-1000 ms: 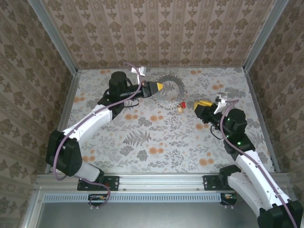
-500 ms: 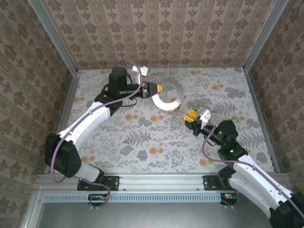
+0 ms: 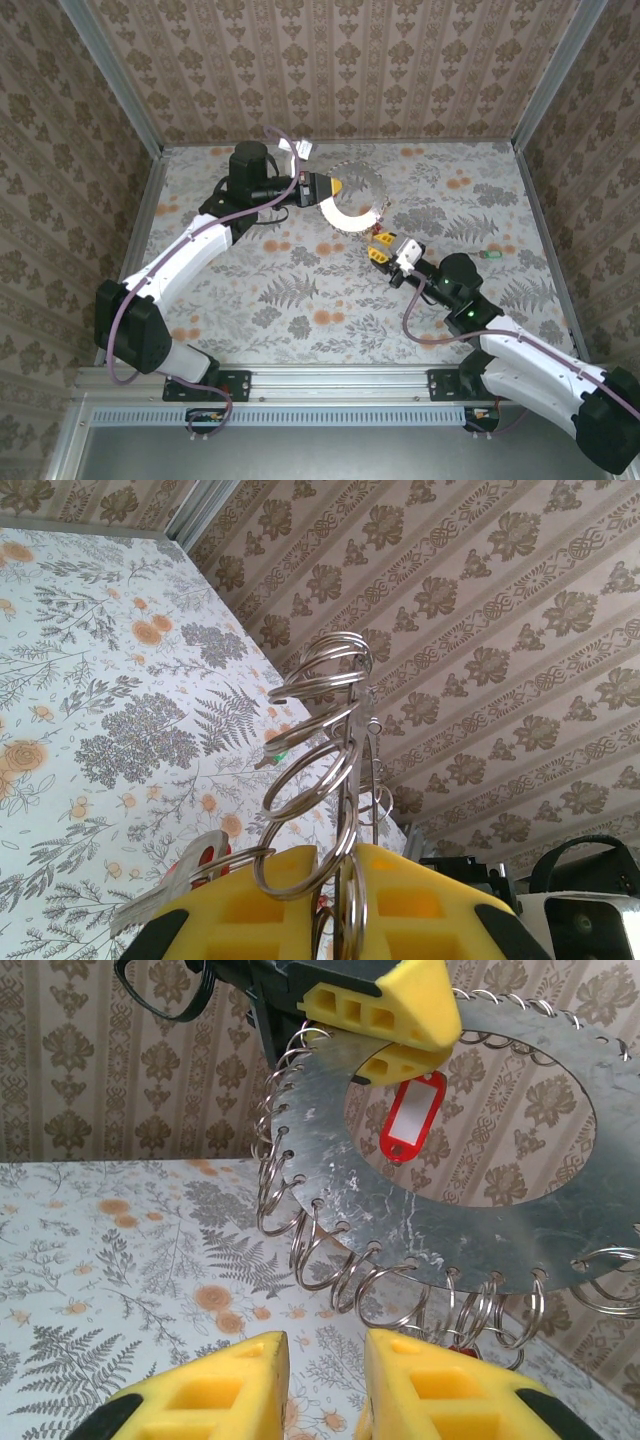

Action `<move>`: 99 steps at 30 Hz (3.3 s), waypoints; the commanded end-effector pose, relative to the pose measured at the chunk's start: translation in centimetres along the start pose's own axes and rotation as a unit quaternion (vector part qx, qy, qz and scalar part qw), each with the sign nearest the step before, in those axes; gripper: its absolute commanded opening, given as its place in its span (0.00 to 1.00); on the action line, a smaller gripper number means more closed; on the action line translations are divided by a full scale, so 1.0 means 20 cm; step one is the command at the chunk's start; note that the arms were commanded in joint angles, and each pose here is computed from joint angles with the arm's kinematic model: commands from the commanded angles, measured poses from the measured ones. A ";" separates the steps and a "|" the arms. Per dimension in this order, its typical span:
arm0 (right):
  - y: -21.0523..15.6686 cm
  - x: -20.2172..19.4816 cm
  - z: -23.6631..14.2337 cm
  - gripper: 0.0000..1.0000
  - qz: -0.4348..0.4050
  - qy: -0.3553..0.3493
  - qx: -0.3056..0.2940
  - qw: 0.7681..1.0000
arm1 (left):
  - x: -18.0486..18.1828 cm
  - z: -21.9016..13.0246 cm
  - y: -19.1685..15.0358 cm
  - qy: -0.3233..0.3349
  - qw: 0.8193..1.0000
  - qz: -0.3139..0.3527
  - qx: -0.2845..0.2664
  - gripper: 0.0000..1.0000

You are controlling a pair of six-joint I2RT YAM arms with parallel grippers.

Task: Put the keys on the keyring

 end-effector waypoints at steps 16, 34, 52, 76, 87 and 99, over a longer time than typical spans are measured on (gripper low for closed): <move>0.11 -0.09 0.05 0.25 -0.041 -0.050 -0.025 0.998 | -0.16 -0.07 0.09 -0.033 0.998 0.045 -0.031 0.00; 0.07 -0.13 0.10 0.26 -0.042 -0.078 -0.002 0.996 | -0.17 -0.08 0.09 -0.034 0.998 0.044 -0.037 0.00; 0.09 -0.13 0.13 0.26 -0.037 -0.081 -0.011 0.996 | -0.17 -0.08 0.09 -0.035 0.998 0.042 -0.040 0.00; 0.05 -0.15 0.15 0.26 -0.043 -0.104 -0.004 0.994 | -0.17 -0.08 0.10 -0.037 0.998 0.040 -0.045 0.00; 0.03 -0.16 0.14 0.16 -0.042 -0.115 0.001 0.993 | -0.17 -0.08 0.10 -0.037 0.997 0.041 -0.047 0.00; 0.05 -0.18 0.12 0.00 -0.014 -0.130 -0.005 0.991 | -0.10 -0.09 0.10 -0.006 0.997 0.016 -0.072 0.00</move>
Point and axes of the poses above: each hand's point on the last joint's axis, 136 mm out from that joint toward the fingers, its own z axis out along the fingers, its own x axis along the line the jaws close on, y = z × x, the point moved 3 cm from there along -z, back along the fingers, and after that the axes turned 5 degrees about -z, right-handed, at the moved point
